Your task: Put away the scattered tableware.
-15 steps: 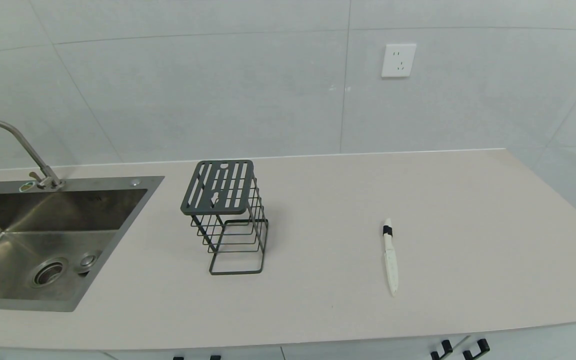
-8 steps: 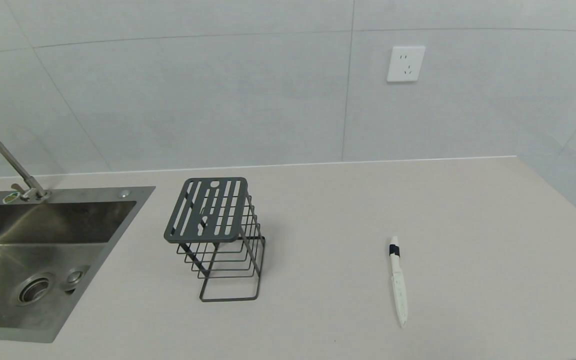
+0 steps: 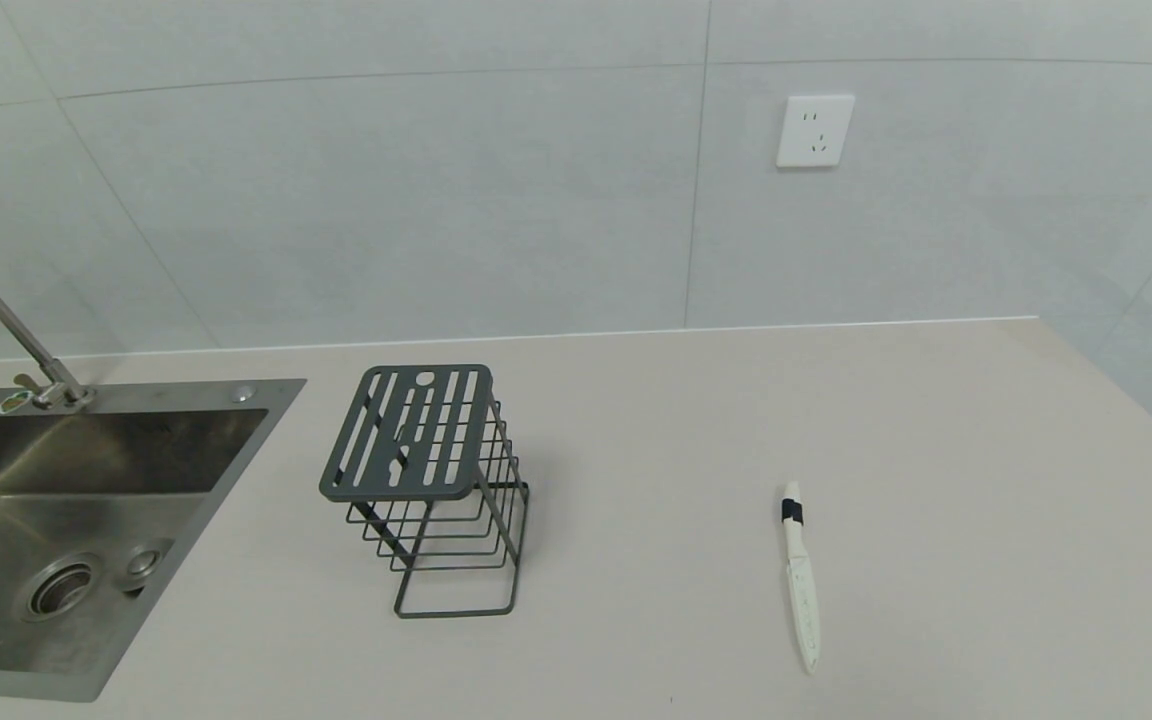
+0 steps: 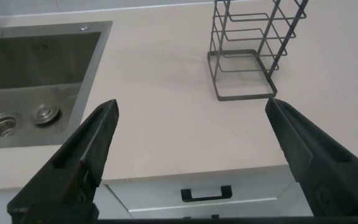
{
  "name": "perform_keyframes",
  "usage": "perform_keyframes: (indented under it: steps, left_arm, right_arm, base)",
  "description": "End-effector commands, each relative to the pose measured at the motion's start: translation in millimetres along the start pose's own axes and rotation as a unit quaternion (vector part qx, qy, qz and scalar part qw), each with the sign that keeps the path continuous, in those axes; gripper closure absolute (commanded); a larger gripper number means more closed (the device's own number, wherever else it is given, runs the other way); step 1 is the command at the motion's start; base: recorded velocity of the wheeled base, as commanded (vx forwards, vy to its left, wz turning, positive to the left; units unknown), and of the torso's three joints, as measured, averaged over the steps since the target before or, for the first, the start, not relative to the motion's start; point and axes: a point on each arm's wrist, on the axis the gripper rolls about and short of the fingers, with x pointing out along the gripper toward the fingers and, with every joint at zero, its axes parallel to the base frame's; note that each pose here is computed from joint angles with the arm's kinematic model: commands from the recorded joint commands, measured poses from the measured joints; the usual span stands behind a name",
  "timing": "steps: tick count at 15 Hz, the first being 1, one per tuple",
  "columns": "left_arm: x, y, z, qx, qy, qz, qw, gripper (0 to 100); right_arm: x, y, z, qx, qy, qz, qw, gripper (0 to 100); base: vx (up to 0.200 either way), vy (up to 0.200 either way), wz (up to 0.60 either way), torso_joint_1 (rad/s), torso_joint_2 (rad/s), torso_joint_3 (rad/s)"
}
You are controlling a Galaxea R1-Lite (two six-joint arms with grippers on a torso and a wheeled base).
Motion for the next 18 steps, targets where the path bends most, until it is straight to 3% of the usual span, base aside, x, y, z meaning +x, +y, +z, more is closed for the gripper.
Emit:
perform_keyframes:
  steps: [1, 3, 4, 7, 16, 18]
  left_arm:
    - [0.1, 0.0, 0.0, 0.003, 0.001, -0.001, 1.0000, 0]
    - [0.1, 0.0, 0.0, 0.001, 0.001, 0.000, 1.0000, 0]
    - [0.1, 0.0, 0.0, 0.001, 0.001, -0.001, 1.0000, 0]
    - [0.1, 0.0, 0.0, 0.000, 0.001, 0.000, 1.0000, 0]
    - [0.1, 0.0, 0.0, 0.000, 0.001, 0.001, 1.0000, 0]
    - [0.1, 0.0, 0.0, 0.000, 0.001, 0.001, 1.0000, 0]
  right_arm:
    - [0.0, 0.9, -1.2, -0.005, 0.007, 0.019, 1.000, 0]
    - [-0.1, 2.5, 4.5, -0.003, 0.006, 0.071, 0.997, 0]
    - [4.5, 3.4, 15.0, 0.001, 0.037, 0.116, 0.993, 0]
    - [19.9, 5.0, 21.0, 0.016, 0.108, 0.171, 0.979, 0]
    - [79.0, 8.5, 35.6, 0.048, 0.237, 0.255, 0.936, 0]
    - [96.8, 13.6, 36.5, 0.046, 0.245, 0.286, 0.925, 0]
  base:
    - [0.000, 0.000, 0.00, 0.000, 0.00, 0.000]
    - [0.000, 0.000, 0.00, 0.000, 0.00, 0.000]
    - [0.000, 0.000, 0.00, 0.000, 0.00, 0.000]
    - [0.000, 0.000, 0.00, 0.000, 0.00, 0.000]
    - [0.000, 0.000, 0.00, 0.000, 0.00, 0.000]
    - [0.000, 0.000, 0.00, 0.000, 0.00, 0.000]
